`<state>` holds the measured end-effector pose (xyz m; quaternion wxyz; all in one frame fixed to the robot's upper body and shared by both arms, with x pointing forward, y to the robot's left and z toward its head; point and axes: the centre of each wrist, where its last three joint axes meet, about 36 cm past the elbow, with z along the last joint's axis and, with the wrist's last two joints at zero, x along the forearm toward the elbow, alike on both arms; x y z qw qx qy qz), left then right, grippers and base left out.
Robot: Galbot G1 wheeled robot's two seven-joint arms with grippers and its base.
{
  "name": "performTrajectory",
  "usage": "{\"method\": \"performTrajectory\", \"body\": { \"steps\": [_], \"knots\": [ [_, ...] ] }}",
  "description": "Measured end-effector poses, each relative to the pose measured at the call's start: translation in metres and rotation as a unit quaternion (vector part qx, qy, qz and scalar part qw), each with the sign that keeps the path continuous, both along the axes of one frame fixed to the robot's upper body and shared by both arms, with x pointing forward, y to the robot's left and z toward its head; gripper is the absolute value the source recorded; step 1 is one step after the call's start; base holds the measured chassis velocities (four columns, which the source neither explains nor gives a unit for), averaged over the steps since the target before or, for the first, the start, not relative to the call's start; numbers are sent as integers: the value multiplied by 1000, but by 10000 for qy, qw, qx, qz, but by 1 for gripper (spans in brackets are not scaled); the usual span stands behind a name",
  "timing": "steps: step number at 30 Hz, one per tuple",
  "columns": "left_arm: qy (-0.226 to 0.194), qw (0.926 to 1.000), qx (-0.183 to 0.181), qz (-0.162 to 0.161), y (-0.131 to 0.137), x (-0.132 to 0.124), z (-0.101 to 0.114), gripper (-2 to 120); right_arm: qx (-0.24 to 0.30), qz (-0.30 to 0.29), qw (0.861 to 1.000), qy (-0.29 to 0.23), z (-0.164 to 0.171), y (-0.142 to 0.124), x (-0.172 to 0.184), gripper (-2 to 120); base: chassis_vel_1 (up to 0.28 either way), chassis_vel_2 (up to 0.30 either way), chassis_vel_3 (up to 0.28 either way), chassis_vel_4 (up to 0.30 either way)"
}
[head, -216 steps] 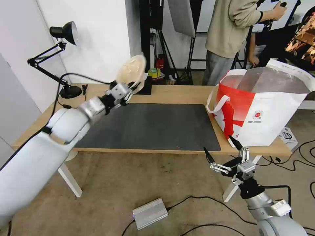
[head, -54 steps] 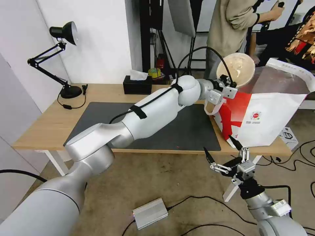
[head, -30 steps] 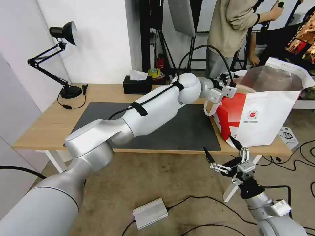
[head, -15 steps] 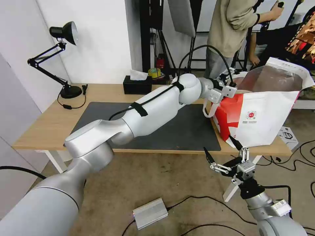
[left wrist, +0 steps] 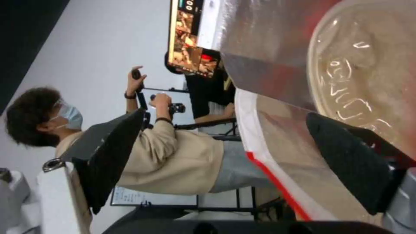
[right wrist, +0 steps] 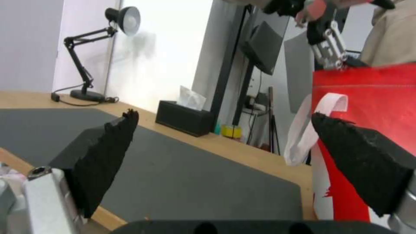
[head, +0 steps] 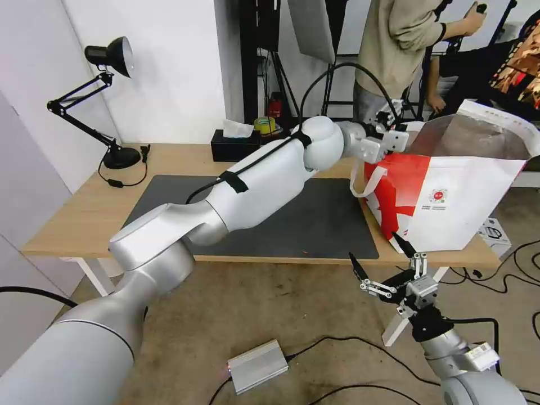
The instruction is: Pick up the trash from the table and place it into the takeout bag.
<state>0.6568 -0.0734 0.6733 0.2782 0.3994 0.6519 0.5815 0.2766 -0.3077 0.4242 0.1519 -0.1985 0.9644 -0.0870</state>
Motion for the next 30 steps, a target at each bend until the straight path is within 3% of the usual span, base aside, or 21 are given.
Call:
{"method": "performTrajectory", "body": {
  "steps": [9,14,17,18,22,23,26,27,29,30],
  "knots": [
    [291,9990,-343,41,5,2,12,100,0,0,10000,0,0,0,0,100,0,0,0,0],
    [735,9944,-741,135,15,2,17,100,0,0,10000,1,0,0,0,100,0,0,0,0],
    [1363,9810,-1351,273,40,4,12,100,0,0,10000,0,0,0,0,100,0,0,0,0],
    [1363,9810,-1351,273,40,4,12,100,0,0,10000,0,0,0,0,100,0,0,0,0],
    [1890,9590,-2083,343,61,5,-3,100,0,0,10000,0,0,0,0,100,0,0,0,0],
    [1890,9590,-2083,343,61,5,-3,100,0,0,10000,0,0,0,0,100,0,0,0,0],
    [2173,9416,-2536,421,71,5,-17,100,0,0,10000,0,0,0,0,100,0,0,0,0],
    [2173,9416,-2536,421,71,5,-17,100,0,0,10000,0,0,0,0,100,0,0,0,0],
    [2359,9296,-2790,480,81,4,-31,100,0,0,10000,0,0,0,0,100,0,0,0,0],
    [2359,9296,-2790,480,81,4,-31,100,0,0,10000,0,0,0,0,100,0,0,0,0]
  ]
}}
